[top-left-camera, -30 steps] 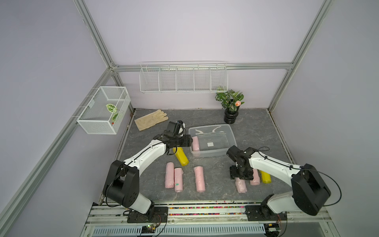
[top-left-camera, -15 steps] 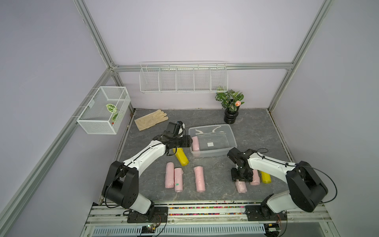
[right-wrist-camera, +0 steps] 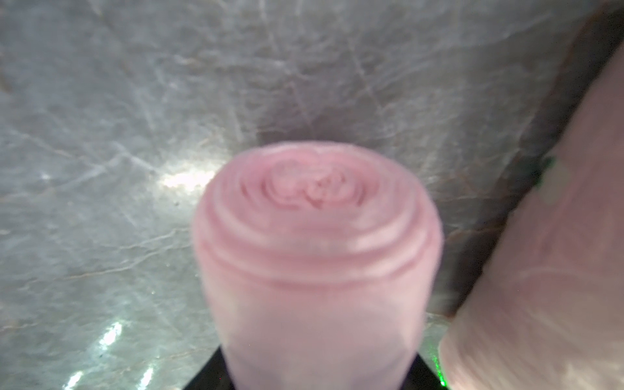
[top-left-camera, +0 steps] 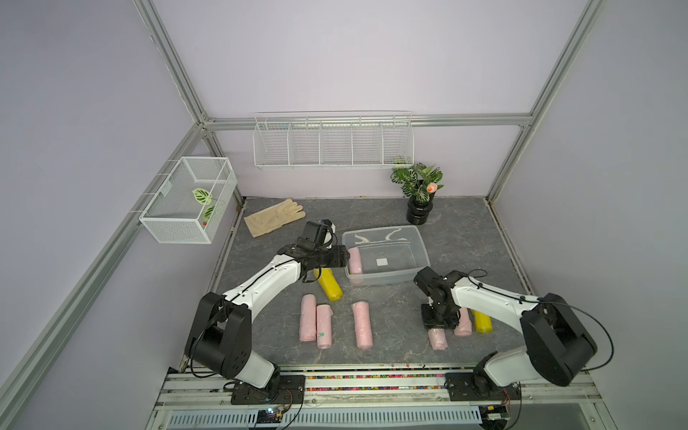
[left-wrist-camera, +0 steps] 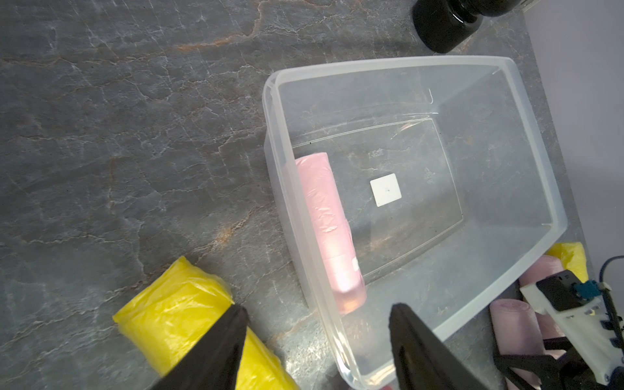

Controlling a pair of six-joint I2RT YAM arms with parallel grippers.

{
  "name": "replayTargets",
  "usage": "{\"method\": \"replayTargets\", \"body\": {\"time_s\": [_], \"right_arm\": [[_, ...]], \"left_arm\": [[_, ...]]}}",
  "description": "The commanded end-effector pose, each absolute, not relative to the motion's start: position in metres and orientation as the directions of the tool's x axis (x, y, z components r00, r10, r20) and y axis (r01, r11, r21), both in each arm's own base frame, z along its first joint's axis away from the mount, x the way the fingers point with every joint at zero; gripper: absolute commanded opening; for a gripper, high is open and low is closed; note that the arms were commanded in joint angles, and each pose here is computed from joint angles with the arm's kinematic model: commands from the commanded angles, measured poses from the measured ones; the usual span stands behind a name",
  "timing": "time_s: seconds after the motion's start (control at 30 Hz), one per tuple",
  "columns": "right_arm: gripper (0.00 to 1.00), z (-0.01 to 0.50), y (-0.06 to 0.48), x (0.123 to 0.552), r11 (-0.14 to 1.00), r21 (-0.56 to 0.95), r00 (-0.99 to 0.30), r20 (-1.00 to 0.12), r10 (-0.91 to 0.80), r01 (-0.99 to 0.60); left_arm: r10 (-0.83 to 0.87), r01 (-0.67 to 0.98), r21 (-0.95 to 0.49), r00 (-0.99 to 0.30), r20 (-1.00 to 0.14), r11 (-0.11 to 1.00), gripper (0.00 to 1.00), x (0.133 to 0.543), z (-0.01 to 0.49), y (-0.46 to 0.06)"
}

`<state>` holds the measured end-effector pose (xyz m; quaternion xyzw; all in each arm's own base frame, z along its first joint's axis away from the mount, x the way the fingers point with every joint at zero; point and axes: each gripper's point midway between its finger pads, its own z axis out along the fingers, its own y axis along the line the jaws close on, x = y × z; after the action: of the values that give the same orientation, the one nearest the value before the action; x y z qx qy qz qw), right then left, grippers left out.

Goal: Put the roll of trash bags into the storage box
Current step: Pick up the roll of trash bags from the center of the board.

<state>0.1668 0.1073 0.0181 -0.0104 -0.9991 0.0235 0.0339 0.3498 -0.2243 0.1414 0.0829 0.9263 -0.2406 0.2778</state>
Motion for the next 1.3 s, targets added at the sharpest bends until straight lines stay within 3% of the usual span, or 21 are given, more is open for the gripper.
{"method": "replayTargets", "body": {"time_s": [0.0, 0.2, 0.4, 0.77, 1.27], "right_arm": [[0.48, 0.018, 0.102, 0.164, 0.998, -0.058, -0.998, 0.066, 0.021, 0.017], [0.46, 0.034, 0.104, 0.168, 0.999, -0.042, -0.999, 0.042, 0.021, 0.019], [0.46, 0.081, 0.119, 0.185, 0.999, 0.044, -0.999, -0.051, 0.007, 0.005], [0.46, 0.168, 0.179, 0.252, 0.966, 0.228, -0.967, -0.244, -0.067, -0.124], [0.44, 0.191, 0.259, 0.336, 0.901, 0.360, -0.941, -0.311, -0.130, -0.243]], "left_arm": [[0.016, 0.290, -0.408, -0.831, -0.556, 0.865, 0.72, 0.345, 0.146, -0.225], [0.013, 0.285, -0.406, -0.832, -0.555, 0.869, 0.71, 0.346, 0.145, -0.224], [0.008, 0.281, -0.403, -0.828, -0.560, 0.871, 0.71, 0.347, 0.147, -0.223], [-0.009, 0.294, -0.424, -0.813, -0.582, 0.857, 0.72, 0.352, 0.158, -0.229], [-0.007, 0.284, -0.419, -0.821, -0.570, 0.862, 0.72, 0.350, 0.151, -0.227]]}}
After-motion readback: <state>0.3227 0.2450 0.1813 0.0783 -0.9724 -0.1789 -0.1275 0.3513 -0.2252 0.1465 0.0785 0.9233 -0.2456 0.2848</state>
